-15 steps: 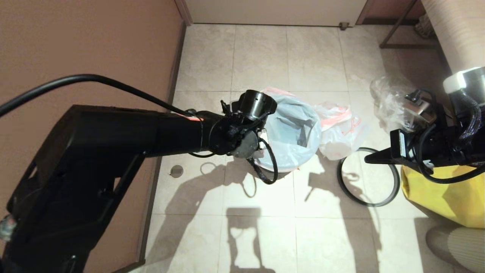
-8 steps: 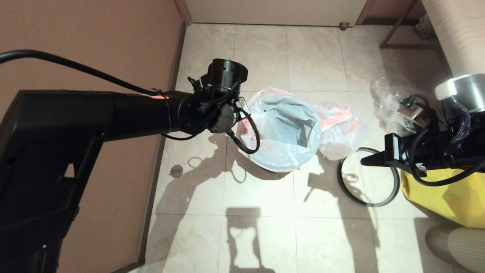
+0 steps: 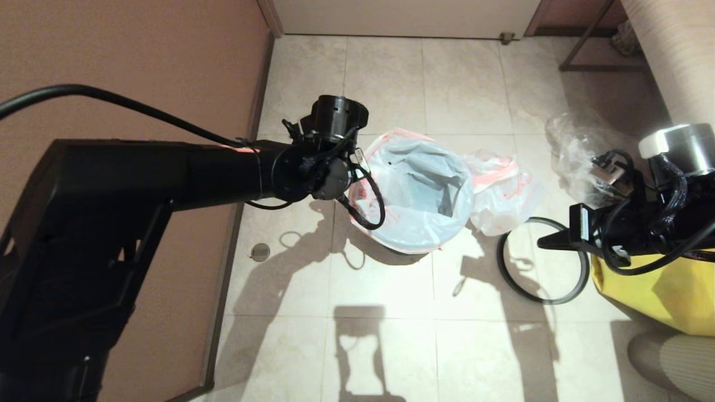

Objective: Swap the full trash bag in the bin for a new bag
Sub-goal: Put the new garbage bag on the trash can

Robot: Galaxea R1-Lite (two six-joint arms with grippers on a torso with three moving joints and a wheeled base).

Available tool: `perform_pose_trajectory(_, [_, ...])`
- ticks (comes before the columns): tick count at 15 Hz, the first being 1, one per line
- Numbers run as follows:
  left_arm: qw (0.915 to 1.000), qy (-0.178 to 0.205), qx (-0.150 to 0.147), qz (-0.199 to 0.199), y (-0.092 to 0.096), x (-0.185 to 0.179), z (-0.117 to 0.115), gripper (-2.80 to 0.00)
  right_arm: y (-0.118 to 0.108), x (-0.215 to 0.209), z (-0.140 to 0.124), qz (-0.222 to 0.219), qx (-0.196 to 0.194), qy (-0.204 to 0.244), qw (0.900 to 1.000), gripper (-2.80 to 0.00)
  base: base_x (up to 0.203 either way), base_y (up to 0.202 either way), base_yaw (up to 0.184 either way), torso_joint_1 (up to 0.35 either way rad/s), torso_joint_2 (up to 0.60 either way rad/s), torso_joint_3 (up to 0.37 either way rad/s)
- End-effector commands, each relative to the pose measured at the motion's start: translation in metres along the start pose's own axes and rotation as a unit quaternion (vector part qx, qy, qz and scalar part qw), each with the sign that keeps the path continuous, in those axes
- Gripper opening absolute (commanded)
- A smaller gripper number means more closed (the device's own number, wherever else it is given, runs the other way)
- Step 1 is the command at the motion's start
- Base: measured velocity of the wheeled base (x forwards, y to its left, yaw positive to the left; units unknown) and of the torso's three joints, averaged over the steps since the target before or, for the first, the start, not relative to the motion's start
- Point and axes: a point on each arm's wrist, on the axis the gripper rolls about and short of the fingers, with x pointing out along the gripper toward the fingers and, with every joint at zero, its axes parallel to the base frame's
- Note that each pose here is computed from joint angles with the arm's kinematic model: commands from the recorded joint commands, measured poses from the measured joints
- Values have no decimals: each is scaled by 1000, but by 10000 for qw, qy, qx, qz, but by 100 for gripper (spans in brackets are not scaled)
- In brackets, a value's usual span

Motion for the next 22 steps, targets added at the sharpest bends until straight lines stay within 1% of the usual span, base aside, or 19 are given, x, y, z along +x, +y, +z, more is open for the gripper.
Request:
perform_pose_trajectory(1, [9999,89,57,94,0,16,-16,-280,-4,3,-4,-16,36,50,10000,-280,0,0,0,0,0,0])
perform_pose_trajectory(2, [9999,75,42,80,-1,20,-20,-280,-5,5,-5,-1,21,14,10000,-280,0,0,0,0,0,0])
perform_pose_trajectory(5, [9999,82,37,52,-1,20,-20,-280,-8,10,-8,-5,26,24,10000,-280,0,0,0,0,0,0])
perform_pose_trajectory(8, [9999,154,35,-54,-3,20,-23,-280,-9,13,-8,-12,39,58,10000,-280,0,0,0,0,0,0])
perform_pose_trajectory(11, [9999,84,-20,-95,-4,26,-27,-280,-11,16,-10,-7,35,48,10000,-280,0,0,0,0,0,0])
perform_pose_trajectory(13, [10000,17,-41,-63,-2,38,-33,-280,-13,18,-11,17,14,-1,10000,-280,0,0,0,0,0,0])
perform_pose_trajectory(15, [10000,-62,-41,-42,1,44,-33,-280,-13,19,-11,32,4,-23,10000,-280,0,0,0,0,0,0])
perform_pose_trajectory(18, [10000,7,22,41,4,53,-41,-280,-10,17,-11,76,-32,-50,10000,-280,0,0,0,0,0,0])
perform_pose_trajectory(20, [9999,-6,-8,101,9,58,-41,-280,-4,18,-7,173,-117,-105,9997,-280,0,0,0,0,0,0])
perform_pose_trajectory(22, [9998,8,2,179,14,65,-43,-280,5,20,2,353,-287,-328,9984,-280,0,0,0,0,0,0])
